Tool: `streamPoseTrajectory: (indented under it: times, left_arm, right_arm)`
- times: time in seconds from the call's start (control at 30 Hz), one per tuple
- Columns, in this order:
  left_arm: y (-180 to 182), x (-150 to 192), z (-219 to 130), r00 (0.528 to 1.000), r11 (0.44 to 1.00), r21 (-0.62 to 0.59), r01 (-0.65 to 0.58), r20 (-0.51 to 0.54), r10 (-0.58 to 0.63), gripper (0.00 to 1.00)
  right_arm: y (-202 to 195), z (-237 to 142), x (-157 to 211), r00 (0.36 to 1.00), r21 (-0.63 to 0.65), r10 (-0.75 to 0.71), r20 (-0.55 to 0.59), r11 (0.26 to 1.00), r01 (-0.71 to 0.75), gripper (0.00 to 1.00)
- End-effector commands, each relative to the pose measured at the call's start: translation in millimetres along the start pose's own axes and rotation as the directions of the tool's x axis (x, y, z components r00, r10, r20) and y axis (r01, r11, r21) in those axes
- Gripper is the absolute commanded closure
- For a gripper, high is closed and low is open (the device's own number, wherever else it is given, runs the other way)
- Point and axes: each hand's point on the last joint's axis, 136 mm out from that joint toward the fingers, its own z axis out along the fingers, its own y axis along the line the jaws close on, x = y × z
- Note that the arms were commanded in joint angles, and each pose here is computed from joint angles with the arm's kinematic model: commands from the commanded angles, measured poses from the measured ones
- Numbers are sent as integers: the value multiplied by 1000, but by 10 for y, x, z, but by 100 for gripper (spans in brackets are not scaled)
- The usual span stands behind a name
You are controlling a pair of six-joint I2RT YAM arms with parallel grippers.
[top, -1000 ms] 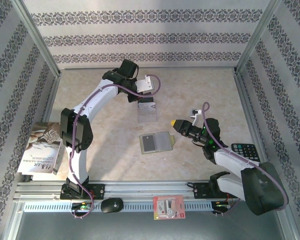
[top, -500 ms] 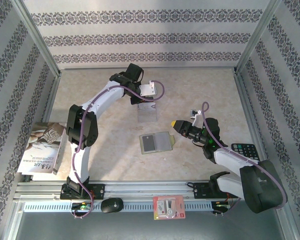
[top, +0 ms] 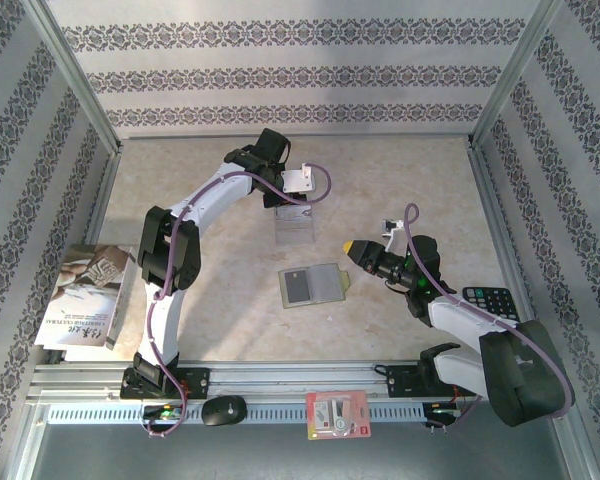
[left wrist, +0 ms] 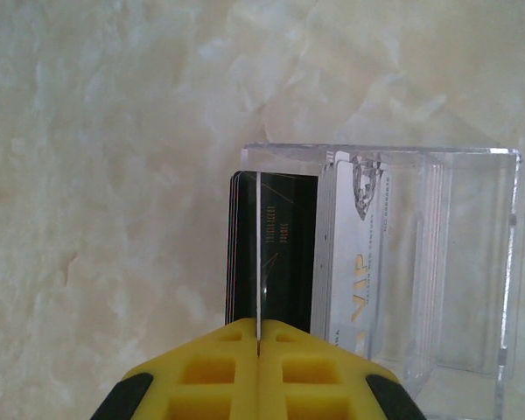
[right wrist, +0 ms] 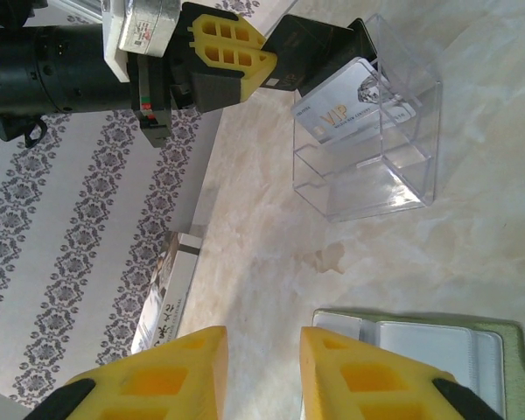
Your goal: Take the credit cards out of the card holder
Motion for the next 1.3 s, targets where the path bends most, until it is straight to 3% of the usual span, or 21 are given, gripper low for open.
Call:
streamPoseTrajectory:
  times: [0.0, 0.5, 0.63, 0.87, 0.97, 1.1, 1.27]
  left_arm:
    - [54, -82, 7, 999, 998, -31, -48, 9, 48, 100]
    - [-25, -66, 109, 999, 998, -40, -47, 6, 47, 100]
    - [18, -52, 132, 998, 995, -84, -55, -16, 54, 71]
    - [286, -123, -13, 1000, 976, -218, -21, -12, 19, 64]
    - [449, -228, -189, 1000, 954, -301, 6, 28, 3, 62]
    - [660, -484, -617, 983, 916, -376, 138, 164, -80, 59]
    - [754, -660, -1208, 890, 832, -380, 404, 372, -263, 57]
  right_arm:
    - [89, 0, -79, 999, -25, -45, 10, 999, 45, 72]
    - [83, 0, -81, 999, -22, -42, 9, 999, 42, 71]
    - [86, -3, -80, 999, -23, -42, 9, 999, 42, 71]
    - [93, -4, -77, 999, -24, -41, 8, 999, 41, 71]
    - [98, -5, -73, 999, -24, -44, 6, 999, 44, 70]
    - [125, 38, 8, 996, -11, -82, -34, 997, 81, 66]
    - [139, 181, 250, 970, 77, -196, -147, 975, 208, 61]
